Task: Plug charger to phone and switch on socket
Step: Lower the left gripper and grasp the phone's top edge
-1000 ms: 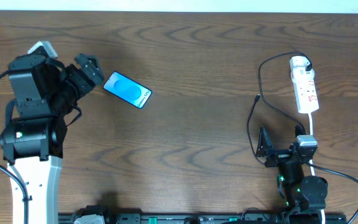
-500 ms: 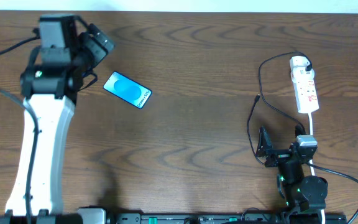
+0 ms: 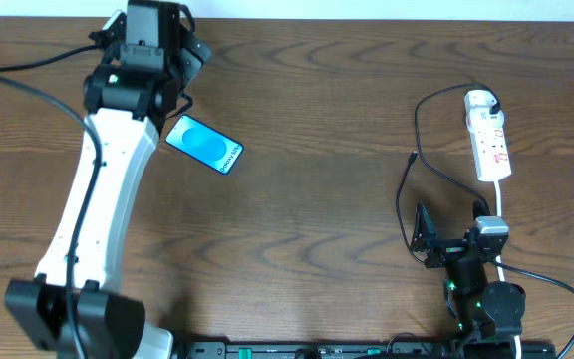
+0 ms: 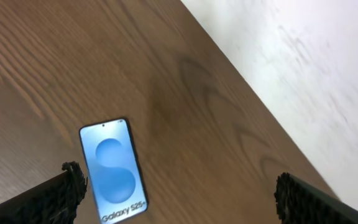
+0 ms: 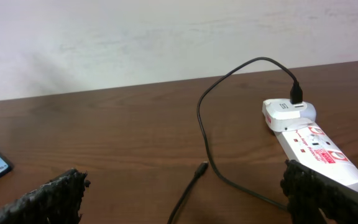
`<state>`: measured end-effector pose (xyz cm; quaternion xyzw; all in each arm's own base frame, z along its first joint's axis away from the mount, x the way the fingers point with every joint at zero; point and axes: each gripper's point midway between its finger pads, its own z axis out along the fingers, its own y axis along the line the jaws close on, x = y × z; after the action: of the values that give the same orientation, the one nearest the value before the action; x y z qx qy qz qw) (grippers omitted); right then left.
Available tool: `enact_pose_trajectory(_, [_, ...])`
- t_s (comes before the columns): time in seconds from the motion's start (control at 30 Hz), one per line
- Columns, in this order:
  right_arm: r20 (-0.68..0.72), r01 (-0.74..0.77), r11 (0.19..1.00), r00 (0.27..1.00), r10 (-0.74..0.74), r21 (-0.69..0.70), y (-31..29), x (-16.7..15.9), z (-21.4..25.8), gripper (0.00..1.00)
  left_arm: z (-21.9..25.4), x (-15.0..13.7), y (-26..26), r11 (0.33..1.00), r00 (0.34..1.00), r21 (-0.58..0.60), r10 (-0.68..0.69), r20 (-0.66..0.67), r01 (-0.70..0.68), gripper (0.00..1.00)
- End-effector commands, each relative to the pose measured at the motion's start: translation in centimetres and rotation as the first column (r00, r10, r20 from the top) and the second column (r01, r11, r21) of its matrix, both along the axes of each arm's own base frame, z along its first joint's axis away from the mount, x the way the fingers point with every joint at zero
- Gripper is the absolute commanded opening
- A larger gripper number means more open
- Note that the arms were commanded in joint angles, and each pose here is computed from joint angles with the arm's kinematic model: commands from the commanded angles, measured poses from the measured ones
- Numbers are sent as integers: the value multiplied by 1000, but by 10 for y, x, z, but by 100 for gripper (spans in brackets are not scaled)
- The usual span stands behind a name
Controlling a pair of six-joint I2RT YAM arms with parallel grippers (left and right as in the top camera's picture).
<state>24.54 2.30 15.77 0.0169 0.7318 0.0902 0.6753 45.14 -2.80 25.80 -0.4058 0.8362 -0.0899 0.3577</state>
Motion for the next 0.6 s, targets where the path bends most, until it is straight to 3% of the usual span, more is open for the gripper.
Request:
enact_pose_trajectory(0.0, [-2, -7, 1000, 1000, 7, 8, 1, 0, -1, 99, -15, 13, 6, 996, 996, -11, 91, -18, -92, 99])
enact_pose_trajectory(0.3, [-2, -7, 1000, 1000, 7, 8, 1, 0, -1, 99, -65, 25, 3, 991, 985, -16, 130, -117, -133, 99])
enact_pose_trajectory(0.57, [-2, -7, 1000, 1000, 7, 8, 1, 0, -1, 99, -72, 29, -3, 993, 985, -18, 118, -124, -121, 99])
